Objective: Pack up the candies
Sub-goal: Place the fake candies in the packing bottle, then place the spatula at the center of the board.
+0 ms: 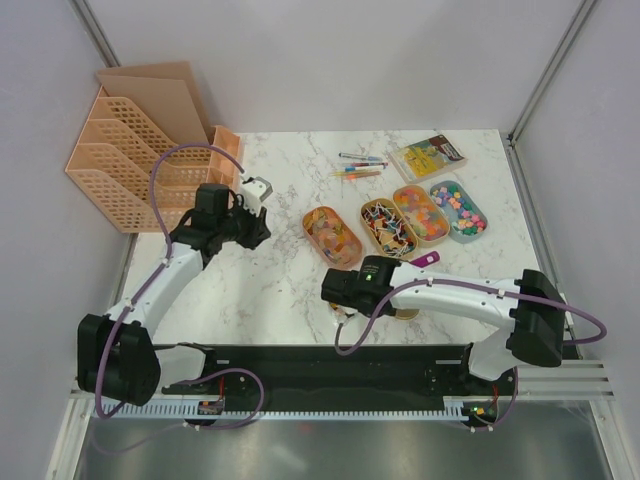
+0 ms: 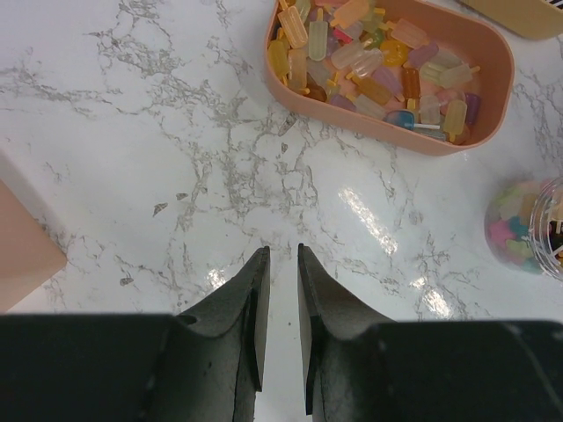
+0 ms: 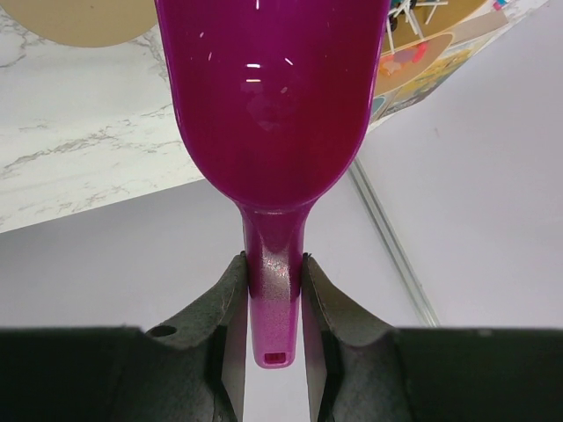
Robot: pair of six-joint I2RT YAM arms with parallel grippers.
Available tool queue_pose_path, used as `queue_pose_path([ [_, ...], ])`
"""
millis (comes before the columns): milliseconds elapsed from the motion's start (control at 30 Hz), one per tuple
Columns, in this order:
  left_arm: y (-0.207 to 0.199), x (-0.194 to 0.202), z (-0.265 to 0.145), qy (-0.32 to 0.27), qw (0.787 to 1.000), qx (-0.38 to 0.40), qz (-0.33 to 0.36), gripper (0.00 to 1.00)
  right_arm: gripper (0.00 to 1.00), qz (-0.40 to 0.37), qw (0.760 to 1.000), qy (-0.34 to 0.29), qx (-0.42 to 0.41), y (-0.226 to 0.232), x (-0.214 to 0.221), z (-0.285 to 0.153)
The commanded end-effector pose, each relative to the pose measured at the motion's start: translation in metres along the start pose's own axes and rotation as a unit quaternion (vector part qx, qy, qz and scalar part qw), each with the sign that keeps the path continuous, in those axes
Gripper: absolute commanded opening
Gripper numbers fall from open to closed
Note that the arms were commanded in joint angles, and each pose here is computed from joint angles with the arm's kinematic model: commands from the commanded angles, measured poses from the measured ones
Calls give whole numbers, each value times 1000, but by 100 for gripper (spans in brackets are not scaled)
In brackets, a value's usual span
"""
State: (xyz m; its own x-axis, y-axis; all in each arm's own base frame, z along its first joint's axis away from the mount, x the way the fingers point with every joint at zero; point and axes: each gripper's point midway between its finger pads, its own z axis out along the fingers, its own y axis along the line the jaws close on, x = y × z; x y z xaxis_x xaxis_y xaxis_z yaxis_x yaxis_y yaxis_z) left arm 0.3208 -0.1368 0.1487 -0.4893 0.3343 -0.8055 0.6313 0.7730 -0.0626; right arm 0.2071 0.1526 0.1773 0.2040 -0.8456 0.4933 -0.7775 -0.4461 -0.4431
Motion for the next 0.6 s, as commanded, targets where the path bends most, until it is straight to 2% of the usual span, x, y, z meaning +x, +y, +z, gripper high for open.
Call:
queue_pose_path([
  [0,-1,-12,-7,-27,1000,-1,-1,26,0,-30,998,53,-5,12,29,-4],
  [67,-1,-11,-7,-25,1000,0,0,26,0,-15,998,51,-15,22,36,-1],
  [200,1,-13,-8,-24,1000,-5,2,26,0,80,995,31,-54,38,56,13],
  [267,7,-13,-9,-22,1000,-21,4,25,0,139,989,0,-60,42,61,19],
  [333,10,-12,-10,-18,999,-32,5,24,0,213,973,-5,-83,49,78,30],
  [400,16,-9,-8,-7,999,-43,1,20,0,298,949,-22,-104,54,91,44],
  [433,17,-7,-7,-2,999,-49,-14,18,0,322,940,-23,-113,59,95,51],
  [467,21,-1,-3,13,998,-57,-26,11,0,354,928,-32,-111,57,98,59],
  [533,24,0,0,21,996,-65,-49,2,0,425,894,-22,-140,71,115,78],
  [567,24,3,1,30,996,-63,-55,2,0,458,877,-24,-139,69,121,87],
])
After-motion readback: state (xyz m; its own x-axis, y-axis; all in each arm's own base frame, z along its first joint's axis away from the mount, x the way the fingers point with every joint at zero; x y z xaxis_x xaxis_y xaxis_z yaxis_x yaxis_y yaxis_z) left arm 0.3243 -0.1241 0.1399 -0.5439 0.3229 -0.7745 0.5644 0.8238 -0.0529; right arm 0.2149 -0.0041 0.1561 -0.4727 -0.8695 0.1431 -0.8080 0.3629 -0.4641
